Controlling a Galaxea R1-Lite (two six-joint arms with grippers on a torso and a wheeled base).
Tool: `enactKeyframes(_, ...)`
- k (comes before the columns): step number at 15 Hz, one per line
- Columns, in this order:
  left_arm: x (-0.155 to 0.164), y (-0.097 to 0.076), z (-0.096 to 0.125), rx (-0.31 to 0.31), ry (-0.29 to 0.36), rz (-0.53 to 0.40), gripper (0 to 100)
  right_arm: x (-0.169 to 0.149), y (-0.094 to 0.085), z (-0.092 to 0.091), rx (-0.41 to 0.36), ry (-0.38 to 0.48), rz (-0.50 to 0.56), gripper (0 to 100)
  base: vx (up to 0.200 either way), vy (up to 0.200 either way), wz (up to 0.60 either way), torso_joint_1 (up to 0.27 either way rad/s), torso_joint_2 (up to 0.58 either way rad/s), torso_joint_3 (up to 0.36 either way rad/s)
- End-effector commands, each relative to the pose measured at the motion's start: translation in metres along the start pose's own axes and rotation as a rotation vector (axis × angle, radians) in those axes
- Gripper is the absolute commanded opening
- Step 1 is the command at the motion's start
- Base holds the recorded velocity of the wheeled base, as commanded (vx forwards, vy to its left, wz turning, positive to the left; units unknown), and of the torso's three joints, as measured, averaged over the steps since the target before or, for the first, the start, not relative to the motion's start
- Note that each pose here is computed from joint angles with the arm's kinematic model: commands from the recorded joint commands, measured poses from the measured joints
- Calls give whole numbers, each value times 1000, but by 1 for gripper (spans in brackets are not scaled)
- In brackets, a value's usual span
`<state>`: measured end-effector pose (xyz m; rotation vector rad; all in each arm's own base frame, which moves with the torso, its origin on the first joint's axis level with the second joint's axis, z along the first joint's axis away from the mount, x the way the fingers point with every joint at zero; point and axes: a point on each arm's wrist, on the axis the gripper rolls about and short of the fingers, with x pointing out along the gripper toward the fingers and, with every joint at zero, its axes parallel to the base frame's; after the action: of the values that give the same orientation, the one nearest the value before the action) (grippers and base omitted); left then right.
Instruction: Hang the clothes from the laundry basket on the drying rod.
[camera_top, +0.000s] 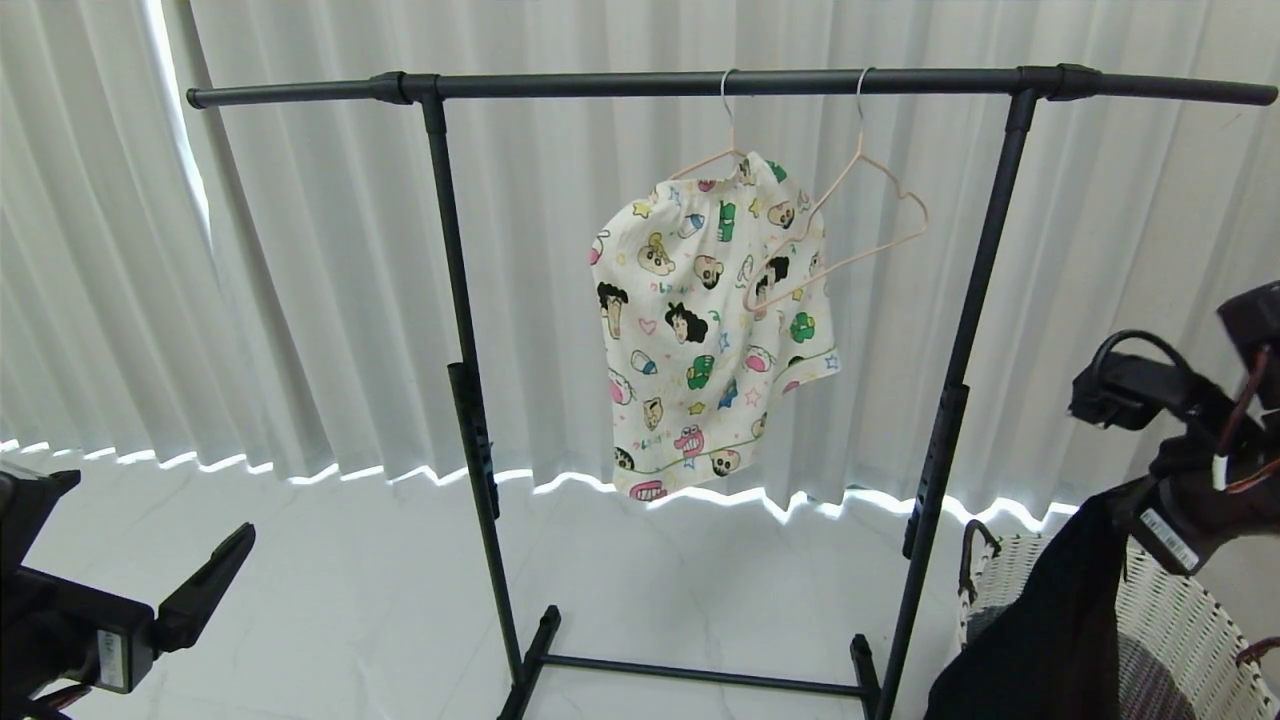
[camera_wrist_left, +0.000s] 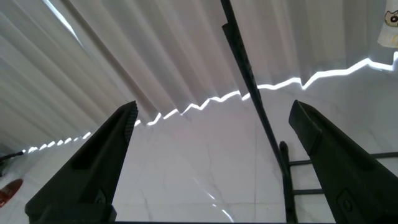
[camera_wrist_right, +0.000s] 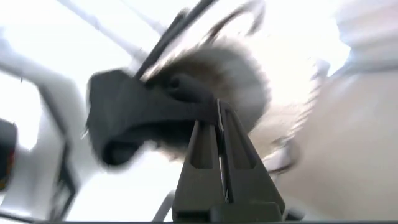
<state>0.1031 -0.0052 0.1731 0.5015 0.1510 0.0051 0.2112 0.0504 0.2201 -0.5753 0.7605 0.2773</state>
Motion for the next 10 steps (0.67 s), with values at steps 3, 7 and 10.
enactKeyframes(3, 1, -1, -1, 0, 7, -3, 100, -41, -13, 14, 20, -158, -78, 0, -200, 0, 0, 9, 2, -1)
enactKeyframes(7, 0, -1, 1, 0, -14, -22, 100, -44, -17, 24, -7, -197, -75, 0, -150, 0, 0, -4, 1, 3)
enactKeyframes(10, -4, -15, 16, 3, -177, -285, 100, -31, -8, 44, -41, -306, 34, 0, 0, 0, 0, 0, 0, 0)
